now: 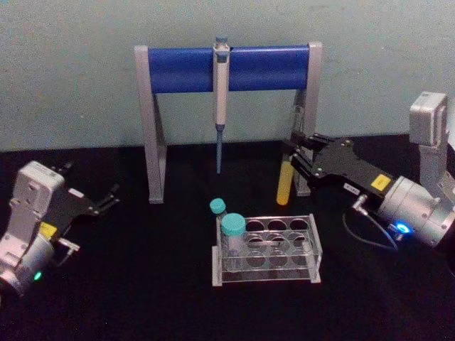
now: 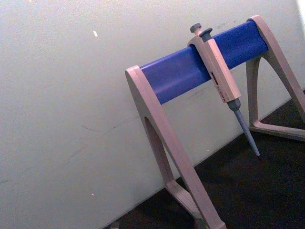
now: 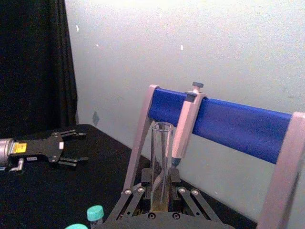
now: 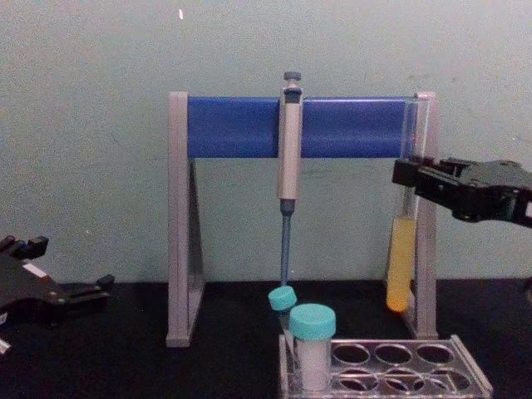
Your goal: Pick up the test tube from the test tube rack, shake it, then place it back into the test tube rack.
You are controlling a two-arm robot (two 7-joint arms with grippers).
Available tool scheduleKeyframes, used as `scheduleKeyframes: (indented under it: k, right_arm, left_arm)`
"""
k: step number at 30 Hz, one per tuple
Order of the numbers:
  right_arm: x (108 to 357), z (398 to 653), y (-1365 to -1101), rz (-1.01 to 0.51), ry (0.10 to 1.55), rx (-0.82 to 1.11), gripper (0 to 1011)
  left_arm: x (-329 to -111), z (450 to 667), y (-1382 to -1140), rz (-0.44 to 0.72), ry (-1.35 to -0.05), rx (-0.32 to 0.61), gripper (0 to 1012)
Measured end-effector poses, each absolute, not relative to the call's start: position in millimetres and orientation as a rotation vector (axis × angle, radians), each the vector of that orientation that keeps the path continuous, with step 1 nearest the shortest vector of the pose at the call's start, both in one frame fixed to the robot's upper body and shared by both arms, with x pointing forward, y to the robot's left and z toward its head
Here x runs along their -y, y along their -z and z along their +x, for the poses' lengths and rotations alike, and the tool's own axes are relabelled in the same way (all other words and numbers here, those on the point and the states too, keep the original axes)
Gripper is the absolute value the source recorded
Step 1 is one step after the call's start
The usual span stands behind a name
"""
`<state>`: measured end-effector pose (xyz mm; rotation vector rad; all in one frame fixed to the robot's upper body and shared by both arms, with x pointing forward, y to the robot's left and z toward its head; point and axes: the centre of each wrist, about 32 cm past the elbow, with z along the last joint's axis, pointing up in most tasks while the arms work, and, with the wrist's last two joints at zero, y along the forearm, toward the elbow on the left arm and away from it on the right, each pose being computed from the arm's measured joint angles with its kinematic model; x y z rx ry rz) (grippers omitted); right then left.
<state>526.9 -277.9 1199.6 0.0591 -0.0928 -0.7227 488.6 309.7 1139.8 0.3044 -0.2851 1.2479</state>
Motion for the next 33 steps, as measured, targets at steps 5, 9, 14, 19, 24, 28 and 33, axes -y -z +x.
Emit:
scheduleKeyframes:
  k: [5,9,14,19,24,28,33]
  right_arm:
    - [283,520,-1201,0.056,0.743,0.098,229]
    - [290,509,-1202,0.051,0.764,0.103,229]
    - [294,495,-1203,0.045,0.771,0.108,228]
    - [294,479,-1202,0.046,0.757,0.103,229]
    - [286,472,-1199,0.052,0.72,0.087,229]
    - [277,474,-1199,0.057,0.681,0.08,229]
    - [266,484,-1199,0.065,0.646,0.079,229]
  left_arm:
    - [-310,489,-1140,0.304,-1.248,0.285,1010]
    - [-310,489,-1140,0.305,-1.248,0.285,1010]
    - [-310,489,-1140,0.305,-1.248,0.285,1010]
    - [-310,489,-1140,0.305,-1.248,0.285,1010]
    - [-310,489,-1140,0.304,-1.248,0.285,1010]
    - [-310,489,-1140,0.304,-1.248,0.285,1010]
    - [-310,489,-1140,0.304,-1.248,0.285,1010]
